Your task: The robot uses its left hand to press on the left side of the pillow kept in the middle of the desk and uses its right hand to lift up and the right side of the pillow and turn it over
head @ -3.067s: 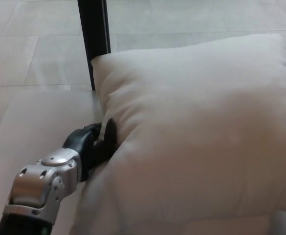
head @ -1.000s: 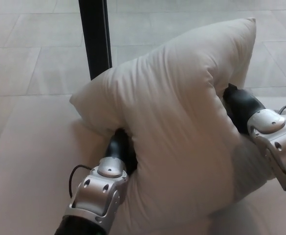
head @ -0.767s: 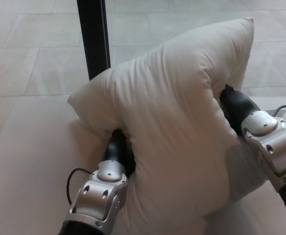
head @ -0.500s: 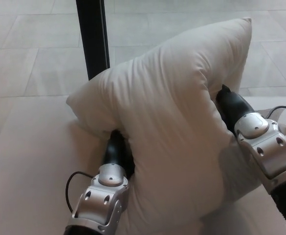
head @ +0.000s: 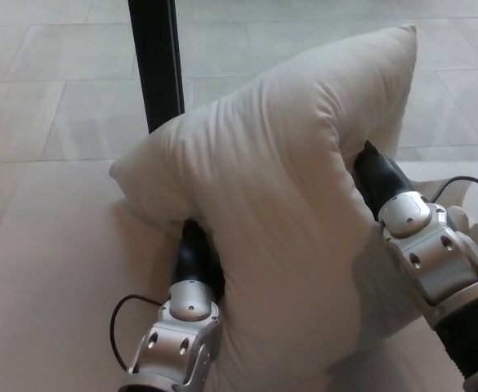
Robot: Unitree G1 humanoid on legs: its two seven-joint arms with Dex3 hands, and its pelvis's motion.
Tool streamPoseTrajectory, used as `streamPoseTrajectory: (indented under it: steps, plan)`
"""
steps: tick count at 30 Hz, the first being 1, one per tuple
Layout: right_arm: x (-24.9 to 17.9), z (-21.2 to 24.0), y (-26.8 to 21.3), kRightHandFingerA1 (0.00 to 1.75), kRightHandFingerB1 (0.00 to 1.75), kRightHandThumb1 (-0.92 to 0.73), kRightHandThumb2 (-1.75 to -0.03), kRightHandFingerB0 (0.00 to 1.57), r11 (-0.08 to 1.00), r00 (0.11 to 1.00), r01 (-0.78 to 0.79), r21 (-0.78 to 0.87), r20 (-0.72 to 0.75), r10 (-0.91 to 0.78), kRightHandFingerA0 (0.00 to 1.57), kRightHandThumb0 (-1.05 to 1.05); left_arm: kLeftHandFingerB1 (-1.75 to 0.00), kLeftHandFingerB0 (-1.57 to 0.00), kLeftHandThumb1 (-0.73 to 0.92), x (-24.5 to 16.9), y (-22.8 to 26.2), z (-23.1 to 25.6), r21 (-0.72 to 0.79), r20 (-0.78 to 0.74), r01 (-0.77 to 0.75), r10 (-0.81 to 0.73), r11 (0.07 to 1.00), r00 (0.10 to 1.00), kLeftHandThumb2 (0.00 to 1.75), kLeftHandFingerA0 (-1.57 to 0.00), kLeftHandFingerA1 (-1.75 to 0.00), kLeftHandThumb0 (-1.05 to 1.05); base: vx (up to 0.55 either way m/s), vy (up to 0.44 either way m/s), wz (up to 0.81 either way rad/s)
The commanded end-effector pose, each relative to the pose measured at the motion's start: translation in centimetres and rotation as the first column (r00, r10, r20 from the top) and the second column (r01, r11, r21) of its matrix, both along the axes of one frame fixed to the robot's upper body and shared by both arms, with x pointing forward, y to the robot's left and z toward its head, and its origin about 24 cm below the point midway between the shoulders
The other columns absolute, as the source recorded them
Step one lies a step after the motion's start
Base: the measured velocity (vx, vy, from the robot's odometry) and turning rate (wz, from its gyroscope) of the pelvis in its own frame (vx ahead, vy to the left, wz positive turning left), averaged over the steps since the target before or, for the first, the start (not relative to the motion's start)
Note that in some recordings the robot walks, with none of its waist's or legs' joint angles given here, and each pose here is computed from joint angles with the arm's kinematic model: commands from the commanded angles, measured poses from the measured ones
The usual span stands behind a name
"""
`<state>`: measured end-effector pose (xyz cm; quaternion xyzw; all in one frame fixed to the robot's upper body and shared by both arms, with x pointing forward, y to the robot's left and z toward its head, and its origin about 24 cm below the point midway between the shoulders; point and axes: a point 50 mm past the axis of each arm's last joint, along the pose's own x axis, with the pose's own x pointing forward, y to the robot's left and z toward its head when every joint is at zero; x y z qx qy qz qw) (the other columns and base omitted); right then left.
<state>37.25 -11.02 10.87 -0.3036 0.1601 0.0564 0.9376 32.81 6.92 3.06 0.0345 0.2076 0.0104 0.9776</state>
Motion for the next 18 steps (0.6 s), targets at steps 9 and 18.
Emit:
streamPoseTrajectory:
  steps: [9,18]
  plan:
    - [-13.1,-6.4,20.8,0.76,0.33,-0.50,-0.93,0.03,0.612,0.513,-0.561,0.558,-0.346,0.786,0.16,-0.90,-0.01,0.00,0.57,-10.2,-17.6,-3.2,-0.419,-0.216,0.549,-0.667,0.723,0.713,0.94,-0.54,-0.72,-0.94,0.00,0.000,0.00]
    - [-6.3,-1.7,9.8,0.91,0.22,-0.70,-0.63,0.00,0.644,0.816,-0.317,0.697,-0.145,0.559,0.03,-0.94,-0.14,0.00,0.74,-7.2,-9.2,-4.2,0.101,-0.148,0.721,-0.707,0.685,0.692,1.12,-0.07,-0.32,-0.90,0.00,0.000,0.00]
